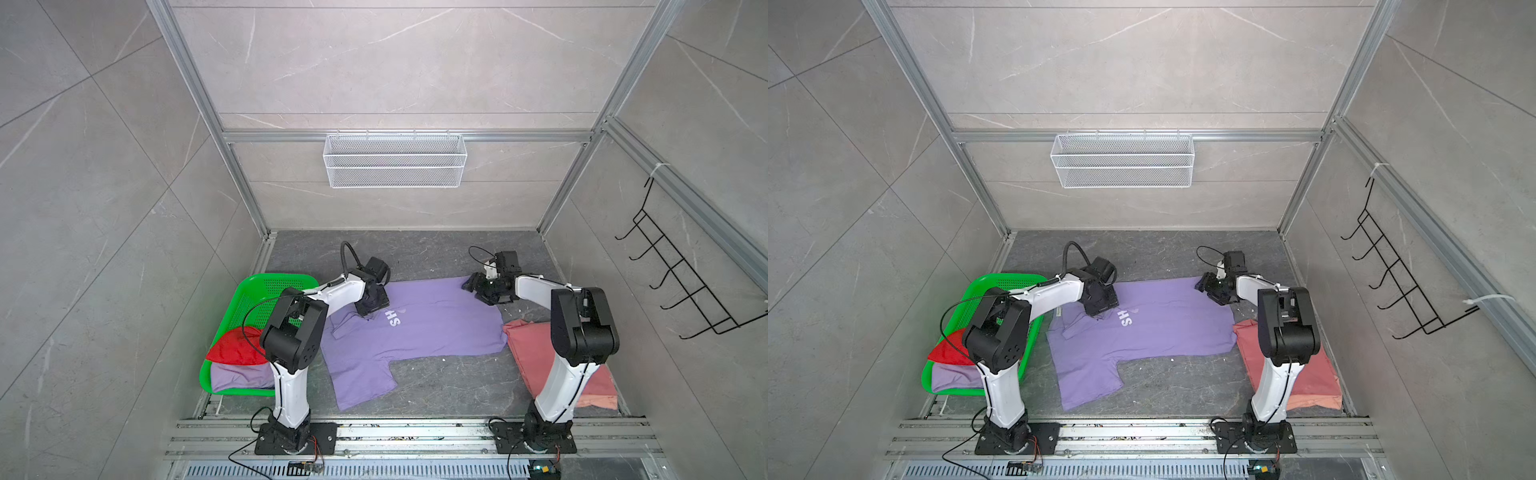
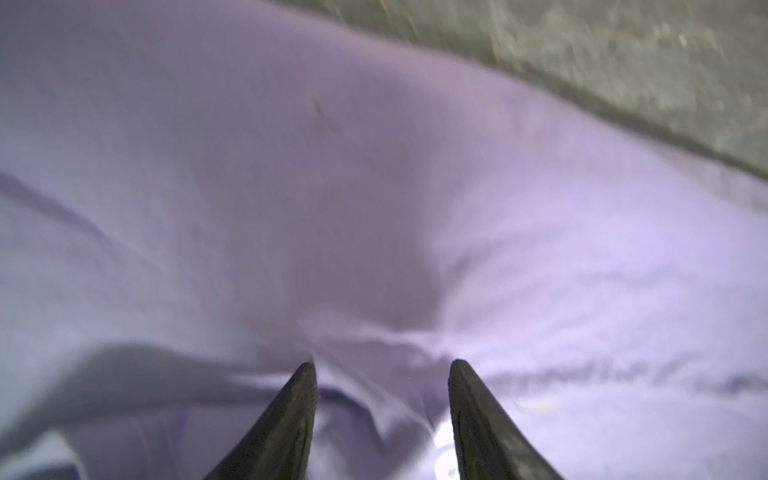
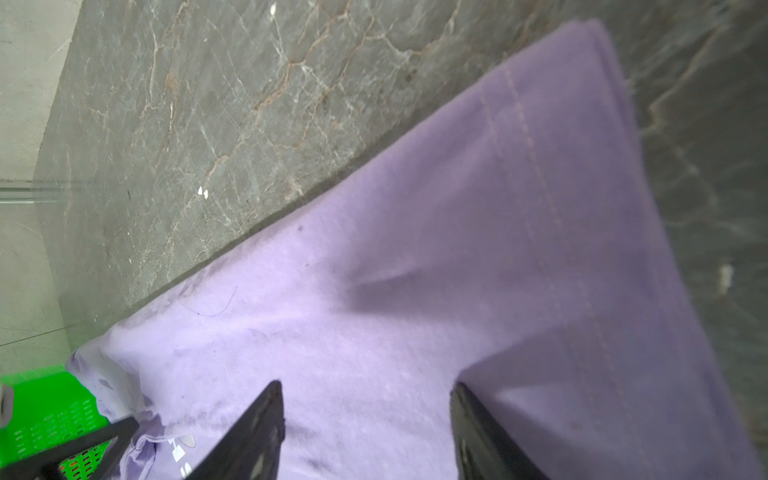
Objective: Fold and stack the t-shirts
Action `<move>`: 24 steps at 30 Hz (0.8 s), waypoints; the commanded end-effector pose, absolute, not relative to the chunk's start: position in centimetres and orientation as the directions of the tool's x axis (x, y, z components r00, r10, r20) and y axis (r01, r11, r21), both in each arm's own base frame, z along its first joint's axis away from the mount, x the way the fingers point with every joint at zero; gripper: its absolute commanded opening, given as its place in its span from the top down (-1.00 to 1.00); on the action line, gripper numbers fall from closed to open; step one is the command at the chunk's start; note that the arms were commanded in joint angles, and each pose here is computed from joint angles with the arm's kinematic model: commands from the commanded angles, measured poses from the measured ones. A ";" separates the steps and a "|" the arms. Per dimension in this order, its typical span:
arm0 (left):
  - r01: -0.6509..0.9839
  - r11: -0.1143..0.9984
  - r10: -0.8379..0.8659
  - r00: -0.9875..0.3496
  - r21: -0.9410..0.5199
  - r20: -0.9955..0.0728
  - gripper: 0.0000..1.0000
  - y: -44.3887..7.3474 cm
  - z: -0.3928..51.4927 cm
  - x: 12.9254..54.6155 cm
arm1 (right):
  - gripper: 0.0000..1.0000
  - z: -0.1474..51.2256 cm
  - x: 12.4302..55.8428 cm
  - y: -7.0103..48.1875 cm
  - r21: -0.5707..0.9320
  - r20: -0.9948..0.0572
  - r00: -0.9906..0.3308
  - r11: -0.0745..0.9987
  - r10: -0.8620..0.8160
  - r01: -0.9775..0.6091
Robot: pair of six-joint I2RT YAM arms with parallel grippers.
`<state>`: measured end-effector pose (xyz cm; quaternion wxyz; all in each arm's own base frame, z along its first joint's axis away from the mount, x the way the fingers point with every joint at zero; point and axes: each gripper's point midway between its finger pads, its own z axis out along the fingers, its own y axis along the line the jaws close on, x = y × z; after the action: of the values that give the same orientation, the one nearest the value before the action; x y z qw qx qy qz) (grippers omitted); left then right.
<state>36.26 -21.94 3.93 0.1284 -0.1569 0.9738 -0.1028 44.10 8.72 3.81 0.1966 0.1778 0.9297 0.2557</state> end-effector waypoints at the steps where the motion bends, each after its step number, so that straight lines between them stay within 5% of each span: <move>1: -0.341 0.879 -0.399 -0.909 -0.333 -0.123 -0.09 -23.9 5.5 33.9 | -0.34 3.0 43.7 8.4 0.520 -0.265 -0.852 0.811 0.451 0.268; 9: -0.422 0.729 -0.495 -0.869 -0.539 0.011 -0.10 -27.7 6.4 32.5 | -0.36 3.3 43.9 8.3 0.520 -0.260 -0.844 0.805 0.469 0.287; 18: -0.311 0.866 -0.432 -0.860 -0.392 -0.271 -0.18 -22.1 12.0 35.1 | -0.37 5.1 43.9 8.7 0.546 -0.279 -0.841 0.797 0.463 0.258; 24: -0.361 0.874 -0.457 -0.839 -0.325 -0.297 -0.38 -18.1 10.2 35.9 | -0.39 5.4 43.7 9.2 0.551 -0.273 -0.841 0.792 0.467 0.261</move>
<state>36.58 -20.80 11.61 0.1857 -0.2227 0.9394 -0.1830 44.27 8.60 4.44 0.2031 0.1954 0.9261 0.2508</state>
